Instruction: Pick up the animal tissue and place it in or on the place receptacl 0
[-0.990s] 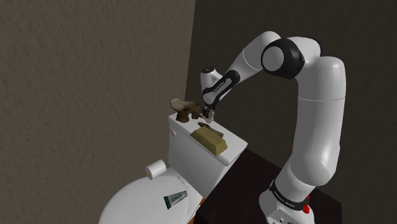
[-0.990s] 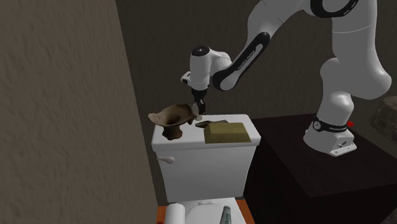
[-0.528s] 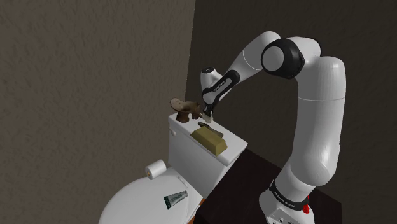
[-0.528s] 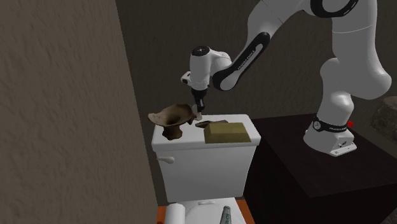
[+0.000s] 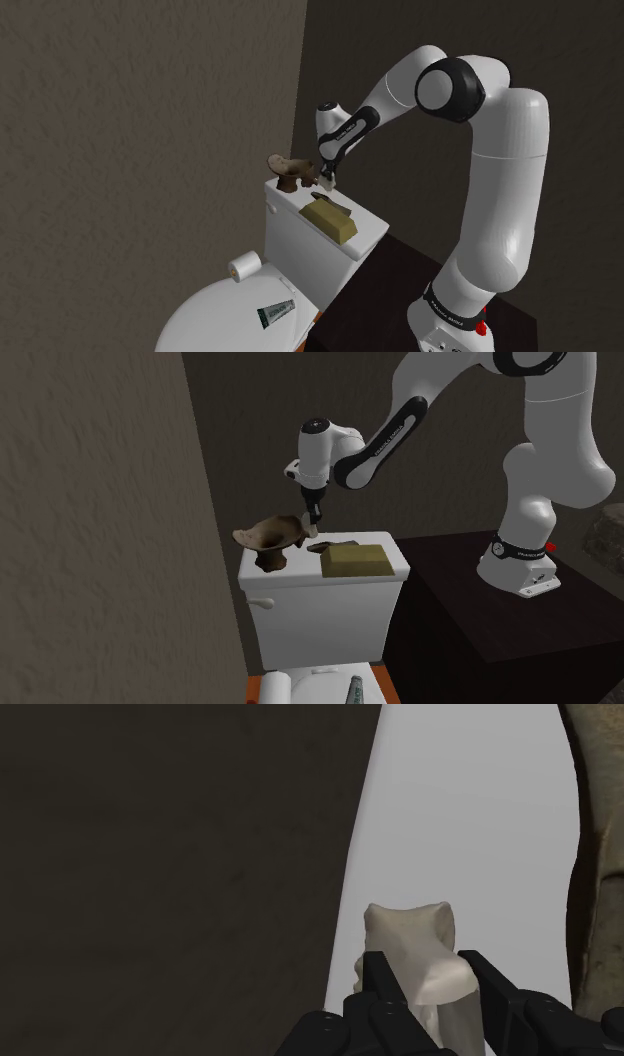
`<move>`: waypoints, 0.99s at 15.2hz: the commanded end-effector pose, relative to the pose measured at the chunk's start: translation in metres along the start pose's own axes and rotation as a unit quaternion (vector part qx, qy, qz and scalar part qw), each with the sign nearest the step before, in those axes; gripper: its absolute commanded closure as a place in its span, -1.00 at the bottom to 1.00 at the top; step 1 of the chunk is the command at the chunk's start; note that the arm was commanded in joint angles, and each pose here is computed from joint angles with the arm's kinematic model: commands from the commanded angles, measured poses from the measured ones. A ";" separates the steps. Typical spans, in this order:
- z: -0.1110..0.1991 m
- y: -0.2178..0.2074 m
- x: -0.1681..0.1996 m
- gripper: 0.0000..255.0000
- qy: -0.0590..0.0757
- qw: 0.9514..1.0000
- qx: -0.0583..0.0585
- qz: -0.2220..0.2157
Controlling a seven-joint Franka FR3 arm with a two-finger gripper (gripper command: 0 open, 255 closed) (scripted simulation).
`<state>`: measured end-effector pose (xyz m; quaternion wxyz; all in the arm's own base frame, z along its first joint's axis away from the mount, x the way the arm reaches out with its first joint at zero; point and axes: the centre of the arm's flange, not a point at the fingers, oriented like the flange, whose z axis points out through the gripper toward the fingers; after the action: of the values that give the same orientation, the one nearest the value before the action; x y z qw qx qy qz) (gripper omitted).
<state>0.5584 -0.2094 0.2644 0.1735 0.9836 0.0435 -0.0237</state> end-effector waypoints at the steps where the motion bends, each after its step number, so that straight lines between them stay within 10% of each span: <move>1: -0.010 0.004 -0.001 1.00 0.000 1.000 0.000 0.000; 15: -0.080 0.029 -0.005 1.00 0.000 1.000 0.000 0.000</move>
<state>0.5588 -0.2089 0.3422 0.1736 0.9836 0.0435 -0.0237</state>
